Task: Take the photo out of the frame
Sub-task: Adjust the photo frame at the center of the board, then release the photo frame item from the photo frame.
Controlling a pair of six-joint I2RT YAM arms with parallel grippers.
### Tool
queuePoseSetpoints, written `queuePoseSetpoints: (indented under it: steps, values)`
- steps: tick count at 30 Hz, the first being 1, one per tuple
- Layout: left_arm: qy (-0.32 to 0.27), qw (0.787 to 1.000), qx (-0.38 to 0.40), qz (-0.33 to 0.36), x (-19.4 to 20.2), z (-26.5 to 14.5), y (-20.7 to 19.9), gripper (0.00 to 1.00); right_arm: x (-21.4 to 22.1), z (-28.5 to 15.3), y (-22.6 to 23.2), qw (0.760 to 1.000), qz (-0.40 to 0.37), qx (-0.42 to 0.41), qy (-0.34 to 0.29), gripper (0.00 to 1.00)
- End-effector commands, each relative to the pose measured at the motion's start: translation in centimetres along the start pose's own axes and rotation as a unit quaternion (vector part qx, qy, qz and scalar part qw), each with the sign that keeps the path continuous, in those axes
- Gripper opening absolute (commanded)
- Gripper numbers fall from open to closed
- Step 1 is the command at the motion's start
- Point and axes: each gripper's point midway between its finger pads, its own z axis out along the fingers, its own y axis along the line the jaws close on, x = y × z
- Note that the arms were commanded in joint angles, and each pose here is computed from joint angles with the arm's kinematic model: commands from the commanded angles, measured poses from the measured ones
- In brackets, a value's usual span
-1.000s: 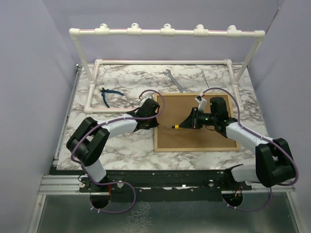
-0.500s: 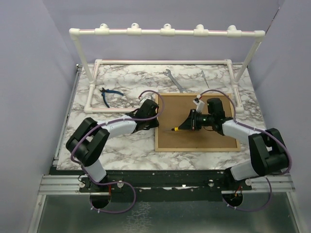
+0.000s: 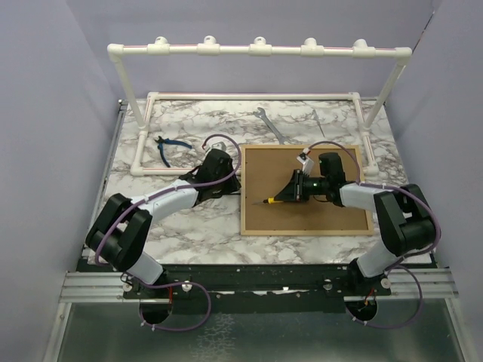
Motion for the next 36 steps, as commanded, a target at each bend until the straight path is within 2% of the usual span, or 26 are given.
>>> queuePoseSetpoints:
  steps: [1, 12, 19, 28, 36]
  values:
    - [0.024, 0.999, 0.036, 0.008, 0.8, -0.5, -0.3, 0.33, -1.1, 0.5, 0.4, 1.0, -0.004, -0.023, -0.001, 0.0]
    - [0.039, 0.995, 0.094, -0.001, 2.1, 0.2, -1.5, 0.39, -1.8, 1.1, -0.2, 0.999, 0.025, -0.029, -0.003, 0.01]
    - [0.053, 0.994, 0.1, -0.004, 2.7, 0.7, -1.5, 0.28, -1.9, 1.3, -0.5, 0.999, 0.039, -0.037, -0.007, 0.01]
    - [0.065, 0.993, 0.093, -0.009, 3.5, 1.1, -1.0, 0.25, -2.1, 1.8, -0.8, 0.998, 0.054, -0.039, -0.005, 0.01]
    - [0.071, 0.993, 0.094, -0.012, 3.7, 1.3, -1.0, 0.16, -2.2, 2.0, -0.9, 0.997, 0.063, -0.043, -0.006, 0.01]
